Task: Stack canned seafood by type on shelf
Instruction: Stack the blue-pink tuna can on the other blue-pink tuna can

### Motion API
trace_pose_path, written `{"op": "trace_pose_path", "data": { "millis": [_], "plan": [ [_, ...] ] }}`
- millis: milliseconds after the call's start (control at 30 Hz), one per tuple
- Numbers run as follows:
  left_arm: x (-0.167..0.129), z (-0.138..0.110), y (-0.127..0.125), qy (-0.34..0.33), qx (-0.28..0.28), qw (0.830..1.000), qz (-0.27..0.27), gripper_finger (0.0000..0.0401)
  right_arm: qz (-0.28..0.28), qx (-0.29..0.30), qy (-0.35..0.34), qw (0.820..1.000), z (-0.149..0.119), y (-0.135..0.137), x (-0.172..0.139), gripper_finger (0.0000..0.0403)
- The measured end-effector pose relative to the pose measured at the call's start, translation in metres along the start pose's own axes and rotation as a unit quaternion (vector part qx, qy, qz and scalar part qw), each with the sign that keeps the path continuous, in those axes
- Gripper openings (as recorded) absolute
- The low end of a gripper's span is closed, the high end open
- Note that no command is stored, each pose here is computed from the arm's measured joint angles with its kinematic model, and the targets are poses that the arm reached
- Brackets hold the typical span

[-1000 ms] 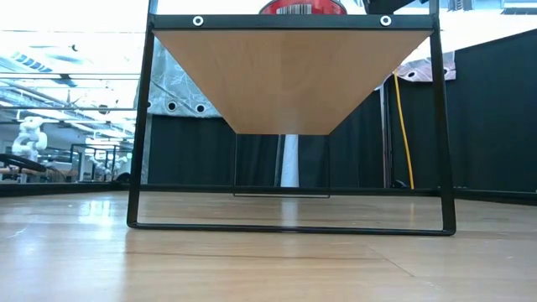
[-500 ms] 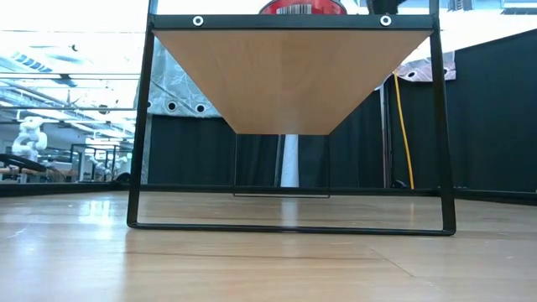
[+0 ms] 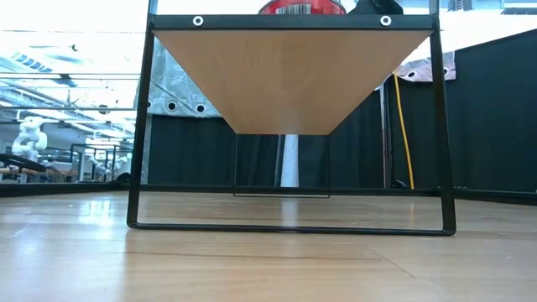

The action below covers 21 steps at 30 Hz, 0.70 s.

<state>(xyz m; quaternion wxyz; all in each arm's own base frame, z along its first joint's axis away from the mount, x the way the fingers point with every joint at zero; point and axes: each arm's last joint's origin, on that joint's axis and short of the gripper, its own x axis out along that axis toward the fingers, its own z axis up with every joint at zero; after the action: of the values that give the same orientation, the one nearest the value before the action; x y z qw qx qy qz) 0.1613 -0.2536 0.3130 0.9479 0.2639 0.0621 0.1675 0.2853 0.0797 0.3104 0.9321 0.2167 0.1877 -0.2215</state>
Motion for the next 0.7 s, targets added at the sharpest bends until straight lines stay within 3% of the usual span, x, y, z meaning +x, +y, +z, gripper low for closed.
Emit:
{"op": "trace_pose_path", "data": {
  "millis": [233, 467, 600, 700],
  "plan": [
    [0.000, 0.000, 0.000, 0.000, -0.001, 1.000, 0.000, 0.0192, 0.023, 0.002, 0.014, 1.000, 0.000, 0.006, -0.005, 0.0329],
    [-0.011, 0.003, -0.001, -0.011, -0.028, 0.999, -0.015, 0.0192, 0.087, 0.020, 0.072, 0.993, 0.016, 0.038, -0.054, 0.0329],
    [-0.021, 0.005, 0.000, -0.019, -0.069, 0.997, -0.033, 0.0192, 0.095, 0.017, 0.086, 0.992, 0.000, 0.051, -0.079, 0.0329],
    [-0.029, 0.007, 0.001, -0.034, -0.114, 0.989, -0.090, 0.0192, 0.087, 0.010, 0.096, 0.992, -0.023, 0.059, -0.094, 0.0329]
  ]
}}
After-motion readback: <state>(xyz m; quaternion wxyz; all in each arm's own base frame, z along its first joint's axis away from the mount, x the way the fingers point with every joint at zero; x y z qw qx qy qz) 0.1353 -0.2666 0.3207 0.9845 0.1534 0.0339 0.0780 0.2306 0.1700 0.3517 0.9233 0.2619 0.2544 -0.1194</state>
